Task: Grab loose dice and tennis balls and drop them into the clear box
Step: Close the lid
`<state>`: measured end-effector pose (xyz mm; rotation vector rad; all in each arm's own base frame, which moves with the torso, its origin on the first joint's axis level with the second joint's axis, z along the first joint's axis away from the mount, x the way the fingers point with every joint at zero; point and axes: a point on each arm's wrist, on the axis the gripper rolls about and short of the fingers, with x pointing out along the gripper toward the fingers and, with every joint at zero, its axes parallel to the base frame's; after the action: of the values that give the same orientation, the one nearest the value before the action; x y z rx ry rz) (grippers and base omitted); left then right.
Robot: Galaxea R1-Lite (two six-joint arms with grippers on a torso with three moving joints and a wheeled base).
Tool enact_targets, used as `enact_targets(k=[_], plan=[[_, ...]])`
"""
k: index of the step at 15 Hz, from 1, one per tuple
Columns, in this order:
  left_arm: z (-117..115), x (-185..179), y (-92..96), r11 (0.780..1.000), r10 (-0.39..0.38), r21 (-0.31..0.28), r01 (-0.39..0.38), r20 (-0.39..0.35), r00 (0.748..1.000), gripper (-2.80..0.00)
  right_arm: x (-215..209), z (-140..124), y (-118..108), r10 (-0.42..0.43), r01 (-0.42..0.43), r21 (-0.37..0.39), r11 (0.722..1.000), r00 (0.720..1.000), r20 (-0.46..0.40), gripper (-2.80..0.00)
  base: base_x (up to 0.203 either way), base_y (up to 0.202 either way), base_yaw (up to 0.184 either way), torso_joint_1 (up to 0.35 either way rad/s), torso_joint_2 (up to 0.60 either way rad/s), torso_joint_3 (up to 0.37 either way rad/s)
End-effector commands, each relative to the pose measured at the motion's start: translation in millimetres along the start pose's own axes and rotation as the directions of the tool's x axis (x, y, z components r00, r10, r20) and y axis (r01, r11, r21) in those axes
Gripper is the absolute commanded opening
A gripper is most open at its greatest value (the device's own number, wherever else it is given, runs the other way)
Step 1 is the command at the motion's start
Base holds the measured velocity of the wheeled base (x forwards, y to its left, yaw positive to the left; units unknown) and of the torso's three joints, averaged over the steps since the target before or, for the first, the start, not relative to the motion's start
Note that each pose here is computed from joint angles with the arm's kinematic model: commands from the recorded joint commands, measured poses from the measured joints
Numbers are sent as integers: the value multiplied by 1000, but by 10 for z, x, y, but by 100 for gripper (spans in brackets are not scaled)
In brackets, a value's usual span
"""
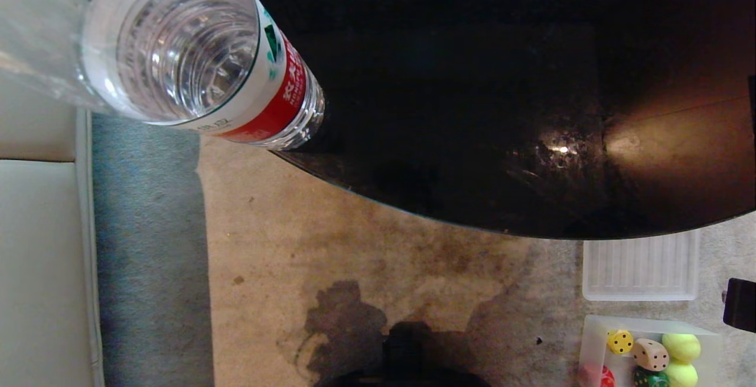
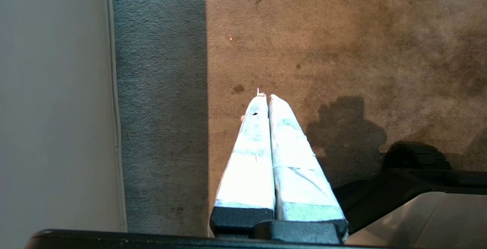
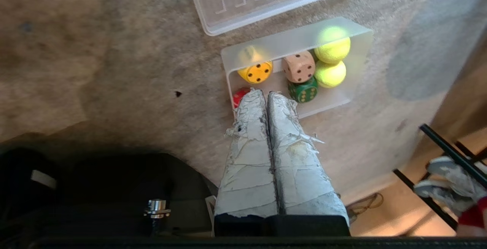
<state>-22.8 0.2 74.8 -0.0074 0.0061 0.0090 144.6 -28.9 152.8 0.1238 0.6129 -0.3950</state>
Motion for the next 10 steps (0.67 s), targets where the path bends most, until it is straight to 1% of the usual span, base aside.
enact_targets(k=[1, 6, 9, 10], plan=[[0, 0, 0, 1000, 0, 0, 0, 0, 1000, -280, -62, 13, -10, 11, -12, 6, 1000, 1000, 26, -280, 0, 0, 0, 0, 0, 0], [0, 0, 0, 1000, 0, 0, 0, 0, 1000, -280, -75, -55, -20, 10, -10, 2, 1000, 1000, 14, -280, 0, 0, 0, 0, 0, 0], [0, 0, 0, 1000, 0, 1, 0, 0, 1000, -280, -84, -66, -24, 7, -7, -30, 1000, 1000, 19, -280, 0, 0, 0, 0, 0, 0], [0, 0, 0, 1000, 0, 1, 0, 0, 1000, -280, -84, -66, -24, 7, -7, -30, 1000, 1000, 19, -280, 0, 0, 0, 0, 0, 0]])
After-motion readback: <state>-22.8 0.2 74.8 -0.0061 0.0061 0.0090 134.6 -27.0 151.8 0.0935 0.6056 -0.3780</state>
